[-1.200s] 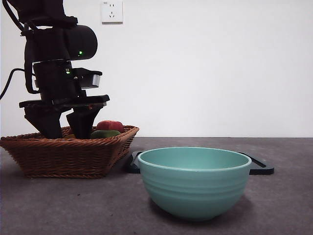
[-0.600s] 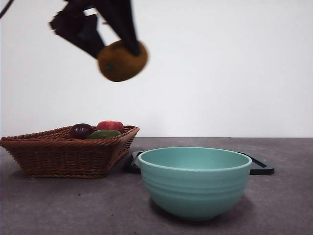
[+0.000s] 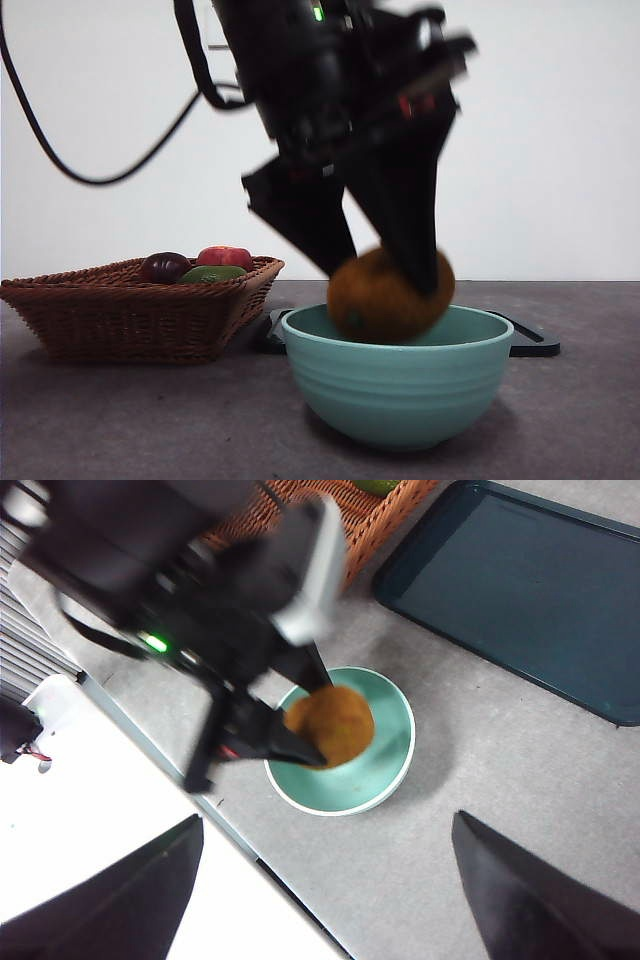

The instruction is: Pick up the wifruite, put it on the bowl, pick up the plate, put it on desk

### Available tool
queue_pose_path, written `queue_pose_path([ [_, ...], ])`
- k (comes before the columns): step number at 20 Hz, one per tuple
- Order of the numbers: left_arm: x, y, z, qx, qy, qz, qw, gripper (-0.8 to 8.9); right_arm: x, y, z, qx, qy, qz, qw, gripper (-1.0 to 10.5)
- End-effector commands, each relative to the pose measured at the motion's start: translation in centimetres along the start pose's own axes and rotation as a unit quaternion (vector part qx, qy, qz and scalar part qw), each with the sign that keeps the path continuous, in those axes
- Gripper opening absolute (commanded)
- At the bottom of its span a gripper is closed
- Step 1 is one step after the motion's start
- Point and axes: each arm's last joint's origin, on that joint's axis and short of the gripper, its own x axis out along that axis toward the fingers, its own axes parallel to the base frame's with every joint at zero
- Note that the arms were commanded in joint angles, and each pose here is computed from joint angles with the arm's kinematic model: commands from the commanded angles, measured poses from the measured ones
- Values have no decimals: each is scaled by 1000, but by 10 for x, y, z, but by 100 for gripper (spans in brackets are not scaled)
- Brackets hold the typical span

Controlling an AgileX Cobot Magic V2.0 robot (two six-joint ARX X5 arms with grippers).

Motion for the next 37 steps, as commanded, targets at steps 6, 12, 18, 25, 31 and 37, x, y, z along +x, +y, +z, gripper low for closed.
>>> queue_pose_path([
  [6,34,-1,5,6,23,1,1000,239,-2,2,4,-5,-8,2,1000,397],
  [12,46,1,4,3,36,2,999,251,-2,2,4,-5,-8,2,1000,397],
  [18,42,-2,5,7,30,1,1000,381,-2,2,4,-5,-8,2,1000,397],
  [25,5,-8,13,8,-23,-1,1000,375,-2,2,5,-6,-8,2,1000,397],
  [31,-66,-15,10,10,-113,-2,993,375,-2,2,4,-5,-8,2,1000,397],
  [37,-153,3,-12,-28,-235,23,971,375,-2,2,4,-5,-8,2,1000,397],
])
